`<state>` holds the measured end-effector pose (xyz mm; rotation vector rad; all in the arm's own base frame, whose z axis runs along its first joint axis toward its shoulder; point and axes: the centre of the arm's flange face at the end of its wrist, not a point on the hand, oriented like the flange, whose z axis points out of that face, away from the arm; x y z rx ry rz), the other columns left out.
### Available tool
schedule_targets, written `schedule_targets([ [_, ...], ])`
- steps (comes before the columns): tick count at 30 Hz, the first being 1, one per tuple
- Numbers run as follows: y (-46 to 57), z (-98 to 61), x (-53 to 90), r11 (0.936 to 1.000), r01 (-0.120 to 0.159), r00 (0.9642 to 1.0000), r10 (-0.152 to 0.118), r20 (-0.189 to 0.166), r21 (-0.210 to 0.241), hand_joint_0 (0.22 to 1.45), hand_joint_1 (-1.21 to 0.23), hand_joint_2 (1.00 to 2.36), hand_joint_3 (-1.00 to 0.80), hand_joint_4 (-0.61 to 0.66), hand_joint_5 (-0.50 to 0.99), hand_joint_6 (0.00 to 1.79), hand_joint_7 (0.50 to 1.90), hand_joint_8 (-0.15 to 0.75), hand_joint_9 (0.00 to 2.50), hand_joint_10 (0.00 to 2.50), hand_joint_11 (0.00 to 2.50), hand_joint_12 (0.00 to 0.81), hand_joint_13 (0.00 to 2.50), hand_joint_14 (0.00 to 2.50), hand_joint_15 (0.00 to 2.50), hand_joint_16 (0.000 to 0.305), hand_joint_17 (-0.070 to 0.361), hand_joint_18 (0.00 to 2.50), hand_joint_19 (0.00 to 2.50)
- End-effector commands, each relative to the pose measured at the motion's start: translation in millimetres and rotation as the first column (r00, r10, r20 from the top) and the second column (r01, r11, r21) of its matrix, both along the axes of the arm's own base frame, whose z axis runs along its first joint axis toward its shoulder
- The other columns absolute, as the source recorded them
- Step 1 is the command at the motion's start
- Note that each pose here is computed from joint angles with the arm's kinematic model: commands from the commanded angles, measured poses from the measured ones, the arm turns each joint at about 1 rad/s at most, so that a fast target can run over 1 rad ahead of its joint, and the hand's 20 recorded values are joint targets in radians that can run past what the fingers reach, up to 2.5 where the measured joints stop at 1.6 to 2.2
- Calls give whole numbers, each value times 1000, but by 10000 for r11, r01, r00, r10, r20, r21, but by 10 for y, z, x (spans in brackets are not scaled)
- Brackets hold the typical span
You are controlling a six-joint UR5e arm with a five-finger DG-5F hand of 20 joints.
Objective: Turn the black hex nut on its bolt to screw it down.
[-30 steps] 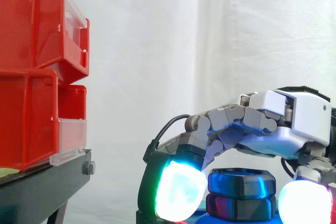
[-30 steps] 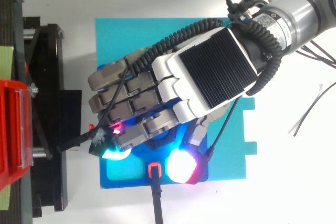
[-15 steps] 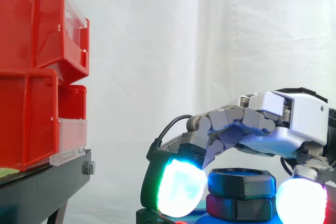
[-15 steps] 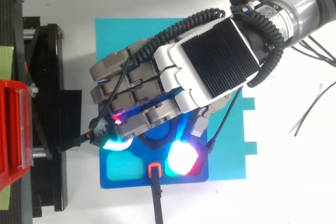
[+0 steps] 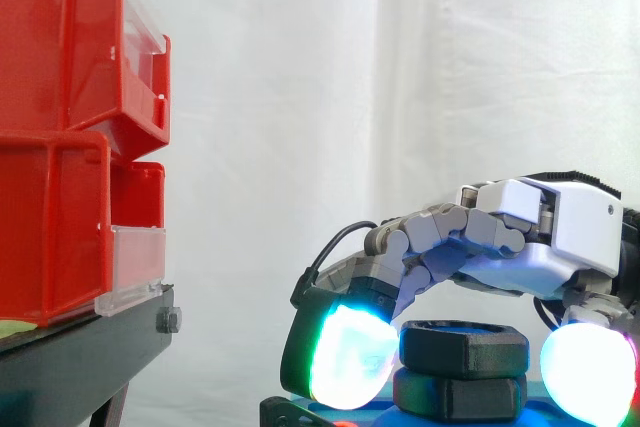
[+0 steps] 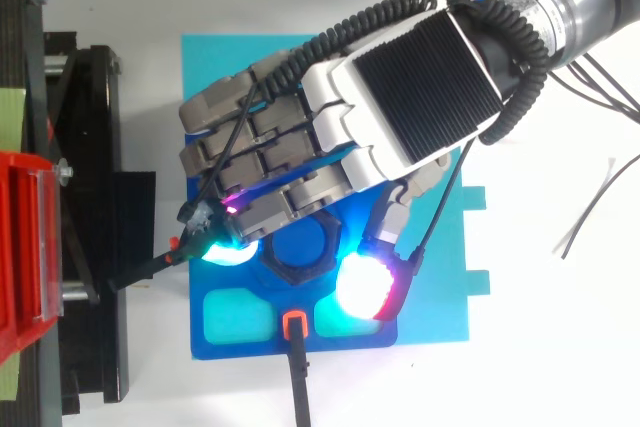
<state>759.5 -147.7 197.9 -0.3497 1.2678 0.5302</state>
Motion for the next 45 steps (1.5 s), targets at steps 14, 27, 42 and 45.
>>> schedule_targets([
  [14,-77,15,-14,10000,-17,9999,18,117,-55,329,-355,1000,-500,189,-182,635,913,245,650,11,367,321,591,12,334,44,98,327,317],
  [27,-137,24,-35,10000,-57,9999,58,141,-56,317,-380,1000,-500,169,-185,509,1079,246,583,12,364,327,542,12,335,44,99,245,309],
  [42,-35,248,104,9995,-278,9989,272,384,160,321,-405,1000,-500,100,-229,502,889,233,496,10,329,333,495,11,315,45,100,197,293],
  [45,1,248,111,9993,-324,9988,318,384,160,334,-432,1000,-500,97,-231,502,884,228,486,11,318,328,486,11,315,43,98,193,285],
])
